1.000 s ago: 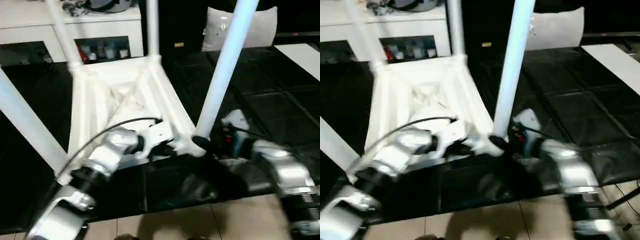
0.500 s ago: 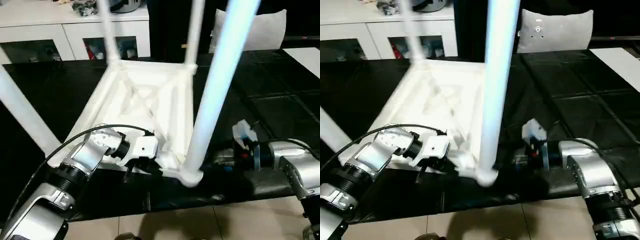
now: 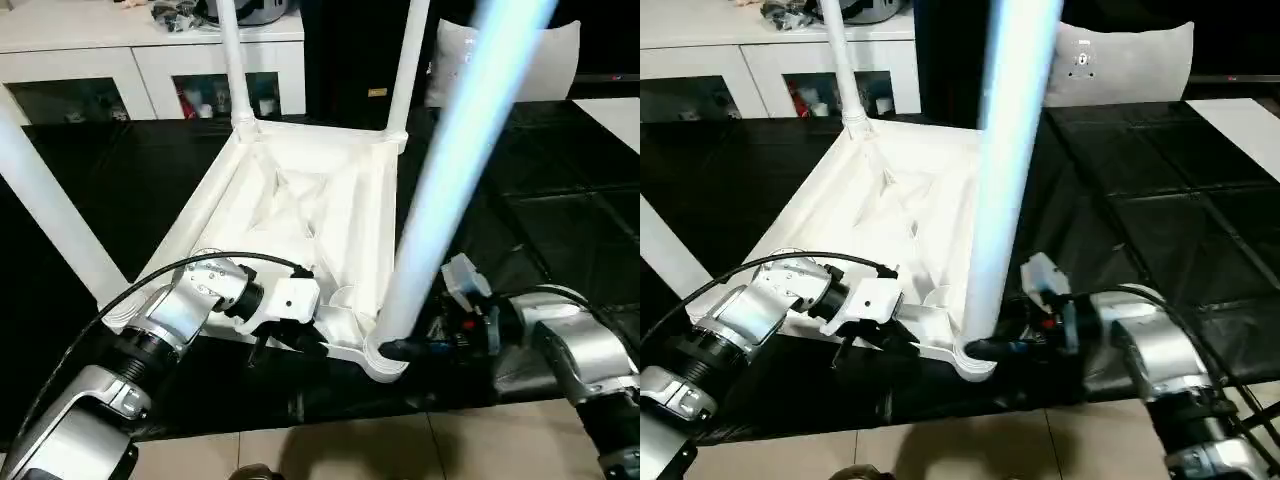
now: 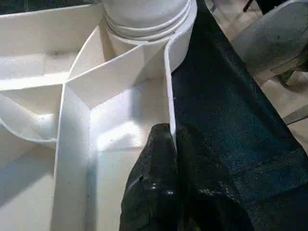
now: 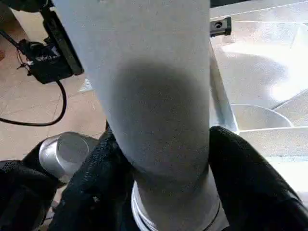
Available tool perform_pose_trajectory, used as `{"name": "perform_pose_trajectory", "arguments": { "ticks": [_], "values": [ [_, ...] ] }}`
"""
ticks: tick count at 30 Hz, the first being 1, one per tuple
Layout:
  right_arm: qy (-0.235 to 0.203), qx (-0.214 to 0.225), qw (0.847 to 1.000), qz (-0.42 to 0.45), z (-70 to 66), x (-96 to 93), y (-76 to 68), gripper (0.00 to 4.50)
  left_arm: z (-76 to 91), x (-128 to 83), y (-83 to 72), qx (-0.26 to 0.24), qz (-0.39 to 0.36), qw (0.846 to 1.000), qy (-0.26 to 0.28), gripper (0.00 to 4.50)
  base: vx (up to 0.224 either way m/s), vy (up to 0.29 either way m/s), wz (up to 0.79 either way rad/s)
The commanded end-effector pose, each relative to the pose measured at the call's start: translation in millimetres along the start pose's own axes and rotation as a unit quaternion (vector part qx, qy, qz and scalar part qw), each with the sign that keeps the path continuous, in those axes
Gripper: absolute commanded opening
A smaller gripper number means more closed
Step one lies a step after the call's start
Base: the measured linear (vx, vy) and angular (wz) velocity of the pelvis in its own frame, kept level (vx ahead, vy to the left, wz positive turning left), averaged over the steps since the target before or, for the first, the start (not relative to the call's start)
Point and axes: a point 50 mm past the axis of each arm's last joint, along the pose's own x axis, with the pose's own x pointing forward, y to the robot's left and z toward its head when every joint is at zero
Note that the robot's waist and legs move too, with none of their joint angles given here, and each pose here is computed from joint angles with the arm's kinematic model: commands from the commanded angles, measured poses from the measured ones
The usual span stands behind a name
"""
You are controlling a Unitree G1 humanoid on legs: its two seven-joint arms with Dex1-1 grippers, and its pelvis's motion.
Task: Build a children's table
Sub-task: Rotate leg to tighten
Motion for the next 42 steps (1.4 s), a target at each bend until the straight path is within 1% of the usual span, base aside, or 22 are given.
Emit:
{"name": "perform_pose_trajectory", "arguments": {
  "ticks": [1,2,7,8,9,10,11,13,14,17,18,20,22,23,24,26,33,35,37,39,40,42],
  "values": [
    [-0.003,0.001,1.0,0.008,3.1,-0.2,-0.6,2.24,3.1,12,-5.2,0.02,-0.053,0.998,0.014,0.0,0.0,0.0,0.0],
    [-0.003,0.004,1.0,0.011,2.8,-0.6,0.1,2.09,2.7,12,-5.1,0.018,-0.05,0.998,0.013,0.0,0.0,0.0,0.0],
    [-0.004,0.009,1.0,0.011,0.4,-1.2,2.1,2.02,3.4,12,-3.3,-0.007,-0.032,0.999,-0.005,0.0,0.0,0.0,0.0],
    [-0.013,0.023,1.0,-0.013,-0.3,1.1,1.8,2.01,5.7,14,1.6,-0.042,0.003,0.999,-0.021,0.0,0.0,0.0,0.0],
    [-0.013,0.033,0.999,-0.041,-1.2,3.1,-0.9,2.0,7.6,16,4.6,-0.06,0.023,0.997,-0.031,0.0,0.0,0.0,0.0],
    [-0.013,0.033,0.999,-0.041,-1.2,3.1,-0.9,2.0,7.6,16,4.6,-0.06,0.023,0.997,-0.031,0.0,0.0,0.0,0.0],
    [-0.009,0.044,0.994,-0.101,-2.4,7.9,-8.8,2.0,11.8,19,10.0,-0.092,0.056,0.993,-0.05,0.0,0.0,0.0,0.0],
    [-0.011,0.039,0.989,-0.14,-0.9,12.1,-15.2,2.0,15.8,21,14.0,-0.108,0.079,0.989,-0.064,0.0,0.0,0.0,0.0],
    [-0.017,0.043,0.976,-0.213,2.0,18.5,-27.5,2.0,25.2,25,23.1,-0.139,0.123,0.978,-0.094,0.0,0.0,0.0,0.0],
    [-0.02,0.066,0.95,-0.303,4.0,25.6,-42.5,1.98,34.7,32,31.4,-0.159,0.163,0.968,-0.103,0.0,-0.052,0.014,-0.13],
    [-0.023,0.084,0.931,-0.353,4.9,28.8,-49.9,1.97,38.9,36,35.8,-0.168,0.185,0.963,-0.103,0.0,-0.042,0.022,-0.18],
    [-0.034,0.106,0.913,-0.393,6.9,32.1,-56.0,1.97,43.3,40,41.2,-0.176,0.211,0.956,-0.104,0.0,-0.021,0.011,-0.09],
    [-0.036,0.109,0.909,-0.402,7.8,32.9,-57.0,1.97,44.3,41,42.2,-0.178,0.217,0.954,-0.102,0.0,0.0,0.0,0.0],
    [-0.033,0.101,0.892,-0.439,9.7,34.0,-61.5,1.97,47.2,43,45.8,-0.182,0.24,0.948,-0.1,0.0,0.0,0.0,0.0],
    [-0.039,0.098,0.891,-0.442,10.7,35.0,-62.1,2.3,47.9,44,46.3,-0.181,0.245,0.948,-0.098,0.0,0.0,0.0,0.0],
    [-0.058,0.09,0.89,-0.444,13.8,37.6,-62.4,2.64,49.6,44,47.1,-0.178,0.252,0.946,-0.096,0.0,0.0,0.0,0.0],
    [-0.075,0.089,0.898,-0.424,13.4,32.0,-55.8,3.11,42.7,37,45.3,-0.169,0.262,0.947,-0.082,0.0,0.0,0.0,0.0],
    [-0.079,0.082,0.905,-0.411,12.2,26.7,-52.3,3.41,38.5,34,44.4,-0.166,0.261,0.948,-0.079,0.0,0.0,0.0,0.0],
    [-0.074,0.069,0.915,-0.391,9.8,18.4,-47.7,3.5,32.3,29,42.2,-0.157,0.251,0.952,-0.073,0.0,0.0,0.0,0.0],
    [-0.071,0.062,0.92,-0.379,8.8,13.3,-45.4,3.75,29.1,27,40.3,-0.151,0.241,0.956,-0.07,0.0,0.0,0.0,0.0],
    [-0.065,0.05,0.93,-0.358,8.9,6.5,-42.1,3.9,25.3,25,38.4,-0.144,0.23,0.961,-0.063,0.0,0.0,0.0,0.0],
    [-0.061,0.043,0.936,-0.344,9.0,2.5,-40.1,3.96,23.0,23,37.3,-0.14,0.223,0.963,-0.059,0.0,0.0,0.0,0.0]
  ]
}}
